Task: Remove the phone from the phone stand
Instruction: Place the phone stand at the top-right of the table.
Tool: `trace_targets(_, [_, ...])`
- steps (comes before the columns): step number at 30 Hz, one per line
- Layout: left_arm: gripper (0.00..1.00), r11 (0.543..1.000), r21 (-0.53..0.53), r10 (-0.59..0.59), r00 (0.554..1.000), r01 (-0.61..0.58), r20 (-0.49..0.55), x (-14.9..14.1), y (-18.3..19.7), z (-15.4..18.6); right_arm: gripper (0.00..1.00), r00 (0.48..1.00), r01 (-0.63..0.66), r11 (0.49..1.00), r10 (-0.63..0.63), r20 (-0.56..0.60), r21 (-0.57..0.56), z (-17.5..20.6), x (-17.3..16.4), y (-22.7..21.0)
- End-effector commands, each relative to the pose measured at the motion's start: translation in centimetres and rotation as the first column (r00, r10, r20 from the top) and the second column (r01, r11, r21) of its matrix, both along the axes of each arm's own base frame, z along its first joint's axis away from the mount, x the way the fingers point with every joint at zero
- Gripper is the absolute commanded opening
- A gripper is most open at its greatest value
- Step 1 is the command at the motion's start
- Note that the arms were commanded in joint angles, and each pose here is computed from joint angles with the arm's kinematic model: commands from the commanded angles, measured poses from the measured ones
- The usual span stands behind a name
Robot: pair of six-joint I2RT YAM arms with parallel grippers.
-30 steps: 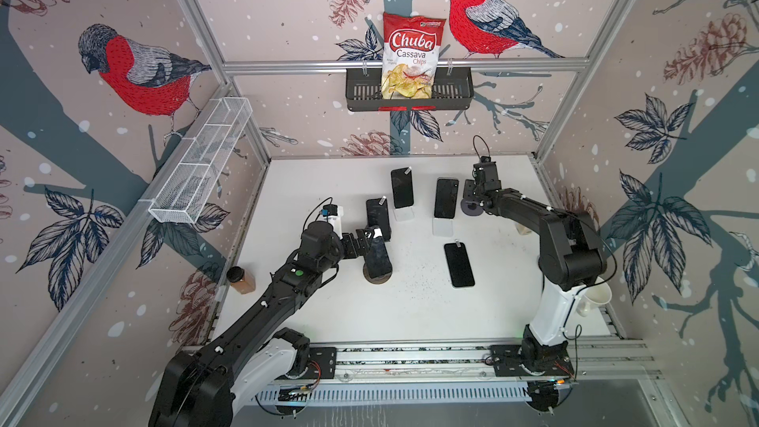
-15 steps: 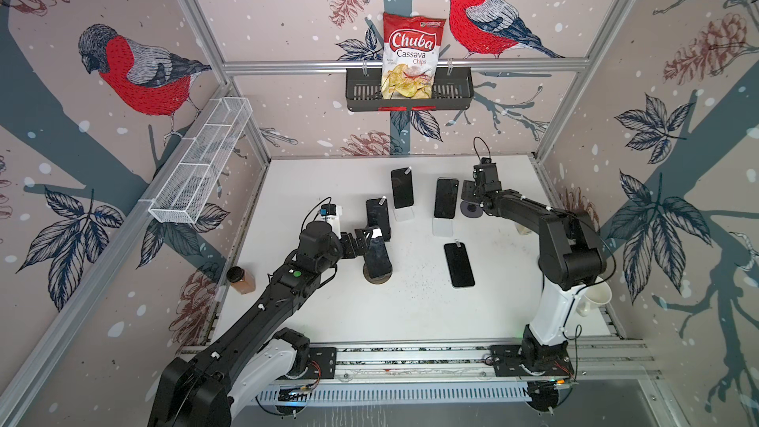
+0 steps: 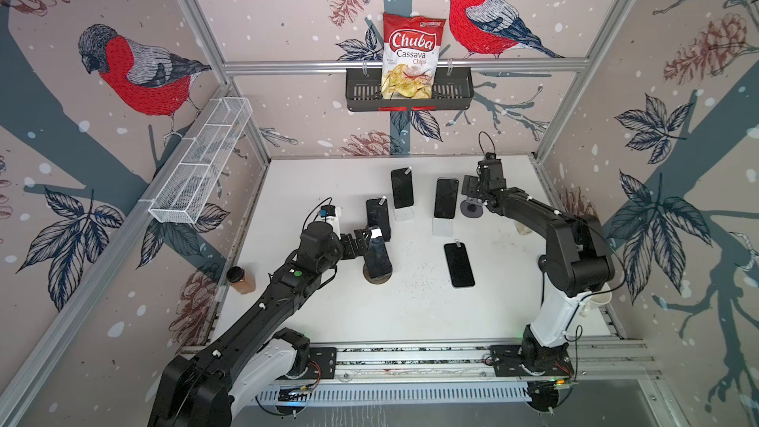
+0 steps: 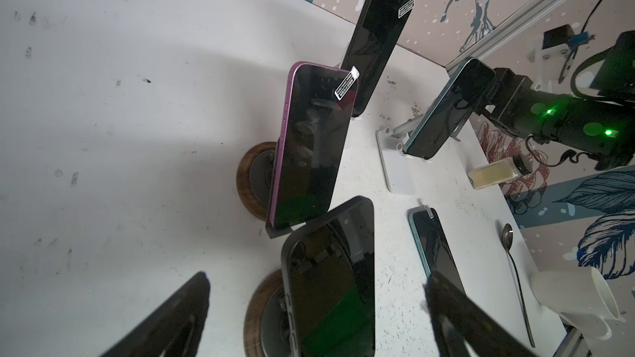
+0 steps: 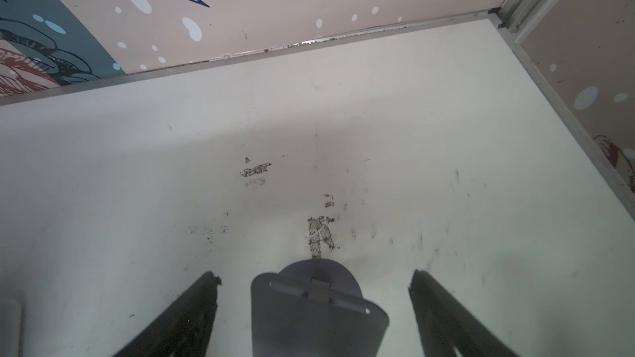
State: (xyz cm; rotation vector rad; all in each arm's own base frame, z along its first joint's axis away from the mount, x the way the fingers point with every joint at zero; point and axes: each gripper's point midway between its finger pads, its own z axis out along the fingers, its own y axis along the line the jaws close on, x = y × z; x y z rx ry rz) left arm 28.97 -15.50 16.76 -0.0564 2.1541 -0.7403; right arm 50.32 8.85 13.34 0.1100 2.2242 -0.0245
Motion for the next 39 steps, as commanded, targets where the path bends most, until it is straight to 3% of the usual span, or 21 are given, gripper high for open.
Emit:
trace_targets(1, [0.97, 1.000, -0.021, 0.014, 1.000, -0.014, 0.011, -0.1, 0.1, 0.6, 0.91, 0.999, 0.026, 1.000, -0.026, 0.034, 0.001, 1.8, -0.3, -0.5])
trace_targets(14, [0.97, 0.991, 0.015, 0.132, 0.991, -0.131, -0.022, -1.1, 2.5, 1.8, 0.92, 0.997, 0.025, 0.998, -0.029, 0.071, 0.063, 6.6, -5.2, -0.1])
trace_targets(19, [0.97, 0.987, 0.102, 0.137, 0.985, -0.126, -0.104, -1.7, 1.9, 1.1, 0.92, 0.994, -0.028, 0.996, 0.019, 0.108, 0.086, 8.5, -8.0, 1.9])
trace_targets(24, [0.97, 0.979, 0.168, 0.135, 0.983, -0.114, -0.123, -2.3, 0.4, 0.6, 0.92, 0.986, -0.113, 0.989, 0.099, 0.136, 0.099, 9.8, -11.1, 4.8])
trace_targets(30, [0.97, 0.987, 0.132, 0.107, 0.985, -0.089, -0.136, -2.6, -1.6, -0.1, 0.92, 0.966, -0.235, 0.961, 0.214, 0.146, 0.148, 9.5, -15.1, 8.3])
trace_targets(39, [0.97, 0.979, 0.175, 0.133, 0.976, -0.102, -0.173, -2.9, -3.2, -1.5, 0.91, 0.936, -0.352, 0.916, 0.338, 0.102, 0.191, 7.2, -19.5, 12.5])
